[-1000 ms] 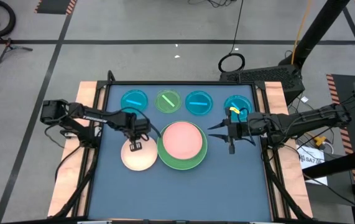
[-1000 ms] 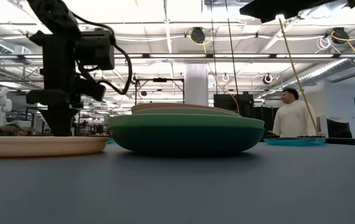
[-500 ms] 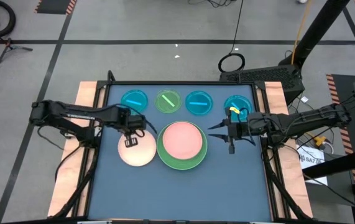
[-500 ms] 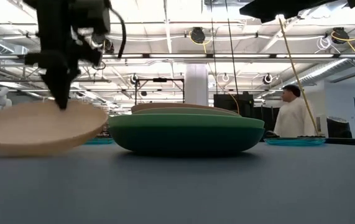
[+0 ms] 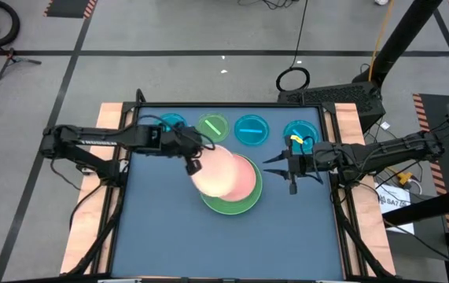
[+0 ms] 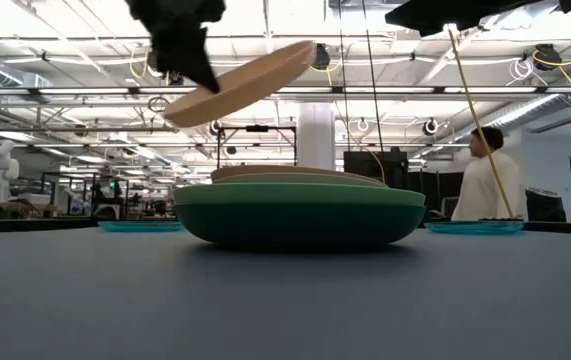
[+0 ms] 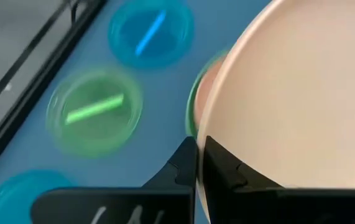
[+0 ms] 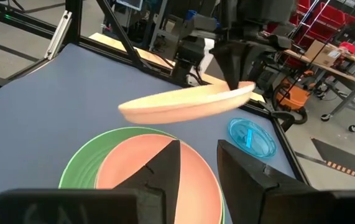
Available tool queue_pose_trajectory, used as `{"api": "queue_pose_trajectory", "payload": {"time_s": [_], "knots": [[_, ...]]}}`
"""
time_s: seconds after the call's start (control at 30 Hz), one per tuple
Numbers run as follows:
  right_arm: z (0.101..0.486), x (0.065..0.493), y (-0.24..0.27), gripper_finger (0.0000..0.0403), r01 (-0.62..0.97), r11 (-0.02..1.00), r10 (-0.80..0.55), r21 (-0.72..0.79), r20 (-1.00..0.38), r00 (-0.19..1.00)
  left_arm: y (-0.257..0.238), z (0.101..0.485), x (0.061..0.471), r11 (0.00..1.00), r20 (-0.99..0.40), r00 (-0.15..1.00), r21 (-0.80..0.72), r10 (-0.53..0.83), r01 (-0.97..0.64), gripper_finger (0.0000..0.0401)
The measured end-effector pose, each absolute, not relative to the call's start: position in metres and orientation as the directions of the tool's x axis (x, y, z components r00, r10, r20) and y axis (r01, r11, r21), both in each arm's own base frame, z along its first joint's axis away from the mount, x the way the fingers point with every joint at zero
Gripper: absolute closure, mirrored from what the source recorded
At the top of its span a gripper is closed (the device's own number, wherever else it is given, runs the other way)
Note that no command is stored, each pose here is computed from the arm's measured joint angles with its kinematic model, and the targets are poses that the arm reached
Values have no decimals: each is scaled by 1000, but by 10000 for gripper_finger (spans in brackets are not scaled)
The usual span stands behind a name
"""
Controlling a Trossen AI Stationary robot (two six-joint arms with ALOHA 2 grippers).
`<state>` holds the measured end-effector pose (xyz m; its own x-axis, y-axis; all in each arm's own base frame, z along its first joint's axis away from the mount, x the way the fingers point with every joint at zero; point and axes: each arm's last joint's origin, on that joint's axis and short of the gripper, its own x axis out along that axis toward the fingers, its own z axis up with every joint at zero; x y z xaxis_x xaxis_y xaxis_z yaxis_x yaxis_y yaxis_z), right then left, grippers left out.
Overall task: Stack plastic plates
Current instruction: Stack the light orange plate on the orange plate
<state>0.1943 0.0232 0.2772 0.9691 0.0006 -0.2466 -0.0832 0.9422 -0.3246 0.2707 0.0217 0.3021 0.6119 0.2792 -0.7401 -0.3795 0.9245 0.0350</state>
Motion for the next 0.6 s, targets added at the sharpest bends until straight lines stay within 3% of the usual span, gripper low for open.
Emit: {"api": "queue_pose_trajectory", "payload": {"time_s": [0.17, 0.37, 0.6], "knots": [[277, 194, 23, 305, -82, 944, 0, -321, -247, 969, 23, 288, 294, 918, -718, 638, 5, 280, -397, 391], [277, 194, 23, 305, -82, 944, 0, -320, -248, 969, 22, 260, 315, 908, -765, 583, 5, 274, -420, 390], [276, 194, 23, 305, -84, 944, 0, -319, -255, 967, 21, 248, 323, 901, -779, 565, -3, 270, -435, 349]]}}
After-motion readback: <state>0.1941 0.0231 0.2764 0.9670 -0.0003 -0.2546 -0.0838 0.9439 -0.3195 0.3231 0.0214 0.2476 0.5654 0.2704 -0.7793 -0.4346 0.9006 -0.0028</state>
